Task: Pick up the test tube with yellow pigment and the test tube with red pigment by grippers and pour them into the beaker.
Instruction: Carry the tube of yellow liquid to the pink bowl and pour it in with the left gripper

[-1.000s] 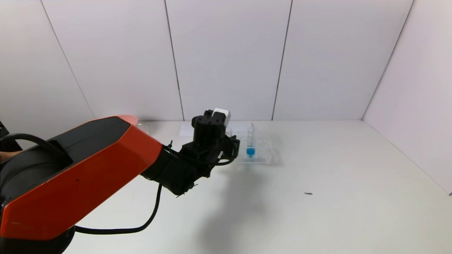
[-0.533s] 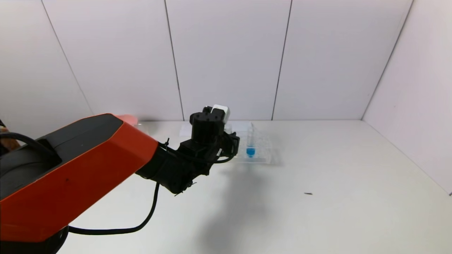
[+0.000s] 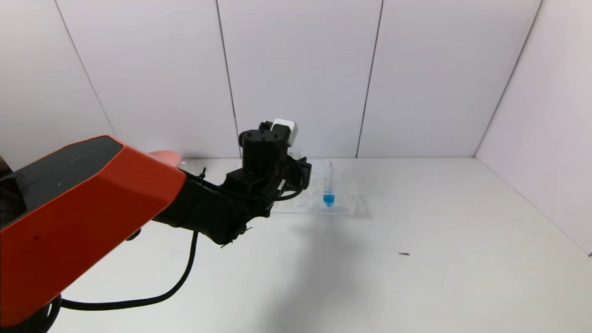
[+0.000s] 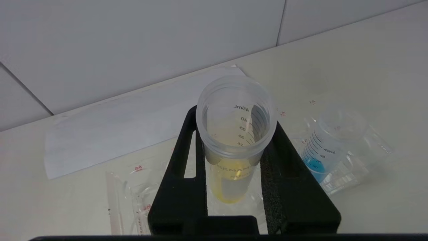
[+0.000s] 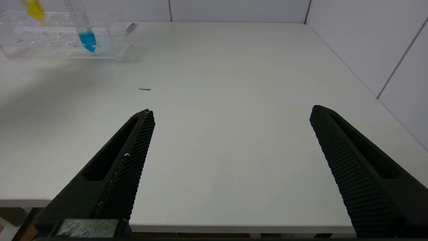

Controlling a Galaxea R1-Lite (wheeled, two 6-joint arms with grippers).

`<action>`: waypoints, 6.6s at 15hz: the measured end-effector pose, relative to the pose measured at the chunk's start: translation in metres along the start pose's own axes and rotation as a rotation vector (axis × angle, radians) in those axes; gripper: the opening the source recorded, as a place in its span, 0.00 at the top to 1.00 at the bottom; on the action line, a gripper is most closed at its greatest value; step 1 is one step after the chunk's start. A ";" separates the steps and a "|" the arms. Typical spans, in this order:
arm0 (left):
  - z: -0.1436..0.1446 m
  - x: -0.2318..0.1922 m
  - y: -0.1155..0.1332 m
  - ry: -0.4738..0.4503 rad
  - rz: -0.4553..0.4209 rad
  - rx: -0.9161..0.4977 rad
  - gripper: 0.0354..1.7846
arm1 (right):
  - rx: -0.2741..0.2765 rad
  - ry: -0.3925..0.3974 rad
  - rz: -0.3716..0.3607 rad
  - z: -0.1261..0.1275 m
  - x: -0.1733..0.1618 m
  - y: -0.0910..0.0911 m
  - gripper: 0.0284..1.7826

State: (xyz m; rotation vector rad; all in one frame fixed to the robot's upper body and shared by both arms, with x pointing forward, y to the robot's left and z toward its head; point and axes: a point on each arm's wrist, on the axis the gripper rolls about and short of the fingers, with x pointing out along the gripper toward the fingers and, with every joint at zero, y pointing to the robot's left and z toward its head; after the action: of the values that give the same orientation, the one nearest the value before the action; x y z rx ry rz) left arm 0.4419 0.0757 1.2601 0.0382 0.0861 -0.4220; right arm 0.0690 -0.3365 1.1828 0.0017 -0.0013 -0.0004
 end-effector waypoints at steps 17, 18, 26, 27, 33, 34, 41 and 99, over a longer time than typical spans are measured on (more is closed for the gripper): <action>0.077 -0.064 0.012 -0.059 -0.004 0.023 0.75 | 0.000 0.000 0.000 0.000 0.000 0.000 0.05; 0.081 -0.068 0.015 -0.057 0.000 0.022 0.75 | 0.000 0.000 0.000 0.000 0.000 0.000 0.05; 0.103 -0.096 0.053 -0.076 0.089 0.022 0.75 | 0.000 0.000 0.000 0.000 0.000 0.000 0.05; 0.104 -0.098 0.059 -0.068 0.101 0.024 0.75 | 0.000 0.000 0.000 0.000 0.000 0.000 0.05; 0.108 -0.108 0.096 -0.054 0.172 0.020 0.75 | 0.000 0.000 0.000 0.000 0.000 0.000 0.05; 0.108 -0.109 0.103 -0.051 0.181 0.019 0.75 | 0.000 0.000 0.000 0.000 0.000 0.000 0.05; 0.104 -0.114 0.154 -0.030 0.241 0.009 0.75 | 0.000 0.000 0.000 0.000 0.000 0.000 0.05; 0.027 -0.136 0.334 0.375 0.164 0.287 0.75 | 0.000 0.000 0.000 0.000 0.000 0.000 0.05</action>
State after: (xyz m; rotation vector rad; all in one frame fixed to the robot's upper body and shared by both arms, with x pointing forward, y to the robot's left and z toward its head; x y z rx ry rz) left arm 0.4575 0.4343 1.3063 0.4055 0.3887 -0.2567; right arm 0.0690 -0.3366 1.1828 0.0017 -0.0013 -0.0004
